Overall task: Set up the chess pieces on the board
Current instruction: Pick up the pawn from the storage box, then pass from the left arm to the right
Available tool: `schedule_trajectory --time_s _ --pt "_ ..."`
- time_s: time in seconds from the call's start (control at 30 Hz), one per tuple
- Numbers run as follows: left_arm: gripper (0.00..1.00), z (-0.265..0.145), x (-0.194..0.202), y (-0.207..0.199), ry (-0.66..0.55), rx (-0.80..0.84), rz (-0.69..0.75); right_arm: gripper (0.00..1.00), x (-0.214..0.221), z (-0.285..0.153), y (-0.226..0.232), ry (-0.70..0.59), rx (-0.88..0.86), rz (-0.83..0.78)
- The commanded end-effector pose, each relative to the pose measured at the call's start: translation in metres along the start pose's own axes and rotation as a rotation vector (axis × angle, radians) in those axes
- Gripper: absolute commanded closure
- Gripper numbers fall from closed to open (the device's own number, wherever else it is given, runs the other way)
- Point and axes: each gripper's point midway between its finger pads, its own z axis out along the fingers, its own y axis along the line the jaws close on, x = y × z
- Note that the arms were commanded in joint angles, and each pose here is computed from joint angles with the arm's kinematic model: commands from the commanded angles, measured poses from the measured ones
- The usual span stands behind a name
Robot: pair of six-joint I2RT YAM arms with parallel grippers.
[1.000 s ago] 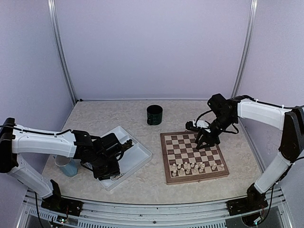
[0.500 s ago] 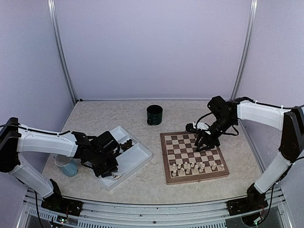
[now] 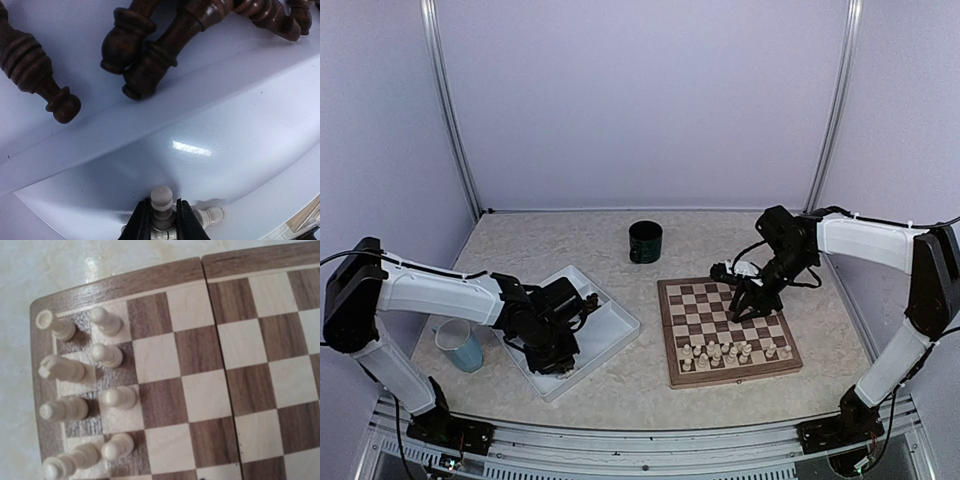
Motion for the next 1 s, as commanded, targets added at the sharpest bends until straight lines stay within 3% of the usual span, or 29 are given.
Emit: schedule_trajectory --time_s 0.0,0.27,0.5,0.67,0.97 --pt "0.84 -0.001 -0.009 -0.010 -0.005 -0.005 0.070 0.66 -0.002 0.002 0.001 -0.027 -0.026 -0.016" --pt "0.88 -0.025 -0.057 -0.050 -0.185 -0.003 0.296 0.66 -0.030 -0.012 -0.007 -0.099 -0.023 -0.011" --pt "0.93 -0.041 -0.065 -0.076 -0.274 0.060 0.571 0.65 -0.073 -0.023 -0.021 -0.247 -0.053 0.045" --pt "0.93 -0.070 -0.042 -0.117 -0.420 0.250 0.813 0.65 -0.117 -0.020 -0.020 -0.376 -0.192 0.119" --pt "0.93 -0.115 -0.018 -0.150 -0.538 0.407 0.999 0.65 -0.159 0.026 0.005 -0.425 -0.566 0.310"
